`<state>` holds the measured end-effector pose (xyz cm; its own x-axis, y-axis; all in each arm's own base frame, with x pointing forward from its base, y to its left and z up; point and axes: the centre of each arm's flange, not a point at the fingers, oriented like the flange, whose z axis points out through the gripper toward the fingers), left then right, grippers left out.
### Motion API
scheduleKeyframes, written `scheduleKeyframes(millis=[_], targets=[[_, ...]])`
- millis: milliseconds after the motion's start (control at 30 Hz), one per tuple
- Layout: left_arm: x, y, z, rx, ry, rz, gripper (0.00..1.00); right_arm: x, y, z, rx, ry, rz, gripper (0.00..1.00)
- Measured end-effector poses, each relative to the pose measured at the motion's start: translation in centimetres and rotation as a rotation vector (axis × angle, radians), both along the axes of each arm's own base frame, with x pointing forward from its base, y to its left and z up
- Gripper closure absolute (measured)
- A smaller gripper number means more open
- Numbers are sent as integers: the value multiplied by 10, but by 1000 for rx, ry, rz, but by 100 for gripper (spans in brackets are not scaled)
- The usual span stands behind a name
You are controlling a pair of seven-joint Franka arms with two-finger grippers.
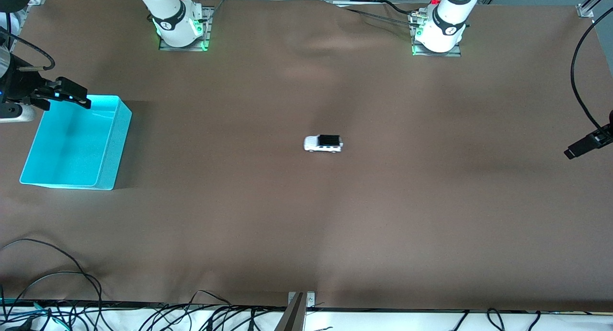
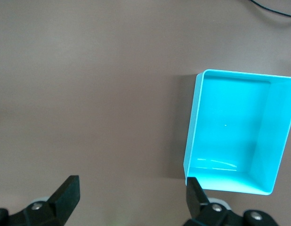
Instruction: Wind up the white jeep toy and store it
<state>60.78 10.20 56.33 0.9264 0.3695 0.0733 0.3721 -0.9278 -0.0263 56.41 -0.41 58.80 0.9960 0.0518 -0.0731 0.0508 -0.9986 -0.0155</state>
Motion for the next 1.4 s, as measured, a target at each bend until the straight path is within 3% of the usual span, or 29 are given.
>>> scheduleKeyframes(millis=[200,567,1402], targets=[[-1,-9,17,-36,5,-177,0,0,0,0,0,0,0,0],[-2,-54,23,-58,44,-307,0,0,0,0,0,0,0,0],[-5,-57,19,-67,75,-325,0,0,0,0,0,0,0,0]])
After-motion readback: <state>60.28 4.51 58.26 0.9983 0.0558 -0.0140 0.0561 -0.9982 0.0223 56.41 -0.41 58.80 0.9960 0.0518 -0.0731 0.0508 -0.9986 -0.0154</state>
